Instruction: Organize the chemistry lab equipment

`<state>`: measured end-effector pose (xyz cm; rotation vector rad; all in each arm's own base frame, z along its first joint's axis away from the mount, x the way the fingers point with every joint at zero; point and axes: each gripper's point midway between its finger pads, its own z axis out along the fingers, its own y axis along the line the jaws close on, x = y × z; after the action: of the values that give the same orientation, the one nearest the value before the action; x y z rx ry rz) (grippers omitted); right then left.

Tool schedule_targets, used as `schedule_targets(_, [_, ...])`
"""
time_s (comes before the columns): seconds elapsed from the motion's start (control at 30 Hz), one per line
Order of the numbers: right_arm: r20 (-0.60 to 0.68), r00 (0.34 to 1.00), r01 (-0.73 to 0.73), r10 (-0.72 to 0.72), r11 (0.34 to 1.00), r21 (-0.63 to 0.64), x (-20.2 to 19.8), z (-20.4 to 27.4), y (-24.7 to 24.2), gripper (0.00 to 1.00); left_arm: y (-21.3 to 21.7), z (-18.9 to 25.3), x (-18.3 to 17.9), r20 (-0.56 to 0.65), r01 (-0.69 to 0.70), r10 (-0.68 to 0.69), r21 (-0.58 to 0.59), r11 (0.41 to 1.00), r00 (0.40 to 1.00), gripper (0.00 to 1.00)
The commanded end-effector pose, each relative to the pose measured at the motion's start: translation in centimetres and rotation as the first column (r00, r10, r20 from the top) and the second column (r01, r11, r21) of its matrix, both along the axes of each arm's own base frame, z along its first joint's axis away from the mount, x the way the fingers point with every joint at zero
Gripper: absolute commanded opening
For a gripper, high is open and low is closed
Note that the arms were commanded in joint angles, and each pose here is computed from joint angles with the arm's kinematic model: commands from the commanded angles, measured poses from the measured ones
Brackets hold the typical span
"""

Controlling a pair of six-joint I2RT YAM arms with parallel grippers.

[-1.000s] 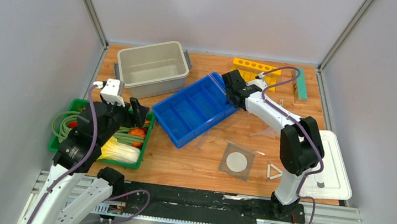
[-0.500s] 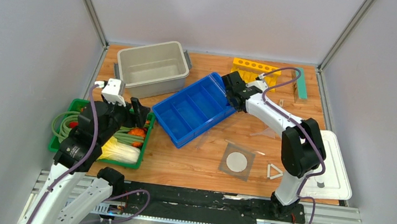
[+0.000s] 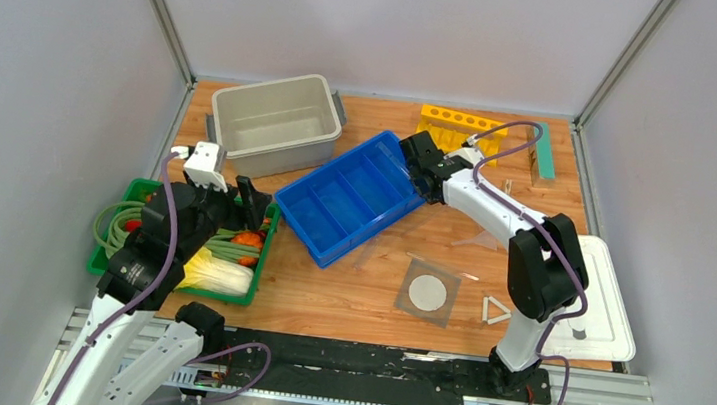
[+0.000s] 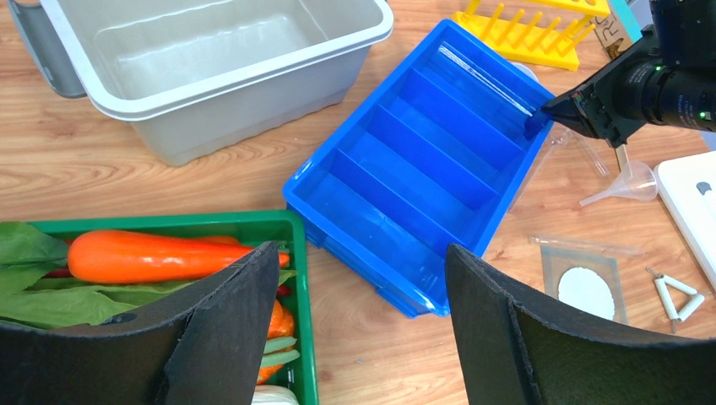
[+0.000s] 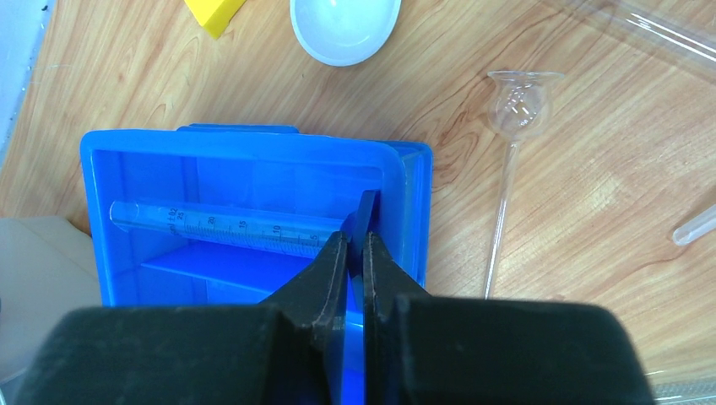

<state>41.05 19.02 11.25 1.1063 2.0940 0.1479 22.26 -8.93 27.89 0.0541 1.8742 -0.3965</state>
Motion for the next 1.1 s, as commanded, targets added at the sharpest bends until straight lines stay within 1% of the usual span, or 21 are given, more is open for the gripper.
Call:
schedule_targets(0.0, [0.016,1.0,0.017,-0.017,1.0,-0.024,0.3,0.1,-0.3,0.09,-0.1,1.7,0.4,0.046,-0.004,0.005,-0.024,1.0,0.999,0.79])
schedule_targets(0.17, [0.026,1.0,0.015,-0.014,1.0,-0.026,0.6,0.2,-0.1,0.11,-0.1,1.6,0.4,0.045,-0.004,0.005,-0.023,1.0,0.999,0.79])
schedule_targets(0.47, [-0.009,1.0,0.017,-0.017,0.999,-0.036,1.0,-0.8,0.3,0.13,0.1,1.7,0.4,0.047,-0.011,0.012,-0.021,1.0,0.999,0.79])
schedule_targets(0.5, [-0.009,1.0,0.017,-0.017,0.999,-0.036,1.0,-0.9,0.3,0.15,0.0,1.6,0.4,0.044,-0.01,0.011,-0.02,1.0,0.999,0.79])
schedule_targets(0.57, [-0.005,1.0,0.015,-0.016,0.999,-0.038,1.1,-0.7,0.3,0.21,0.1,1.6,0.4,0.046,-0.011,0.012,-0.02,1.0,0.999,0.79])
schedule_targets(0.7, [0.025,1.0,-0.003,0.005,0.999,-0.048,1.6,1.1,0.3,0.3,0.1,1.7,0.4,0.047,-0.011,0.012,-0.021,1.0,0.999,0.79])
schedule_targets(0.8, [0.054,0.997,-0.048,0.051,0.998,-0.051,1.7,3.1,0.6,0.34,0.1,1.7,0.4,0.048,-0.012,0.013,-0.023,1.0,0.999,0.79])
schedule_targets(0.93, [0.098,0.987,-0.122,0.127,0.991,-0.057,1.3,6.4,0.6,0.36,0.1,1.7,0.3,0.047,-0.013,0.014,-0.022,1.0,0.999,0.79])
schedule_targets(1.07, [0.074,0.952,-0.285,0.296,0.949,-0.133,0.0,7.7,0.1,0.4,0.2,1.8,0.3,0.05,-0.017,0.018,-0.021,1.0,0.999,0.79])
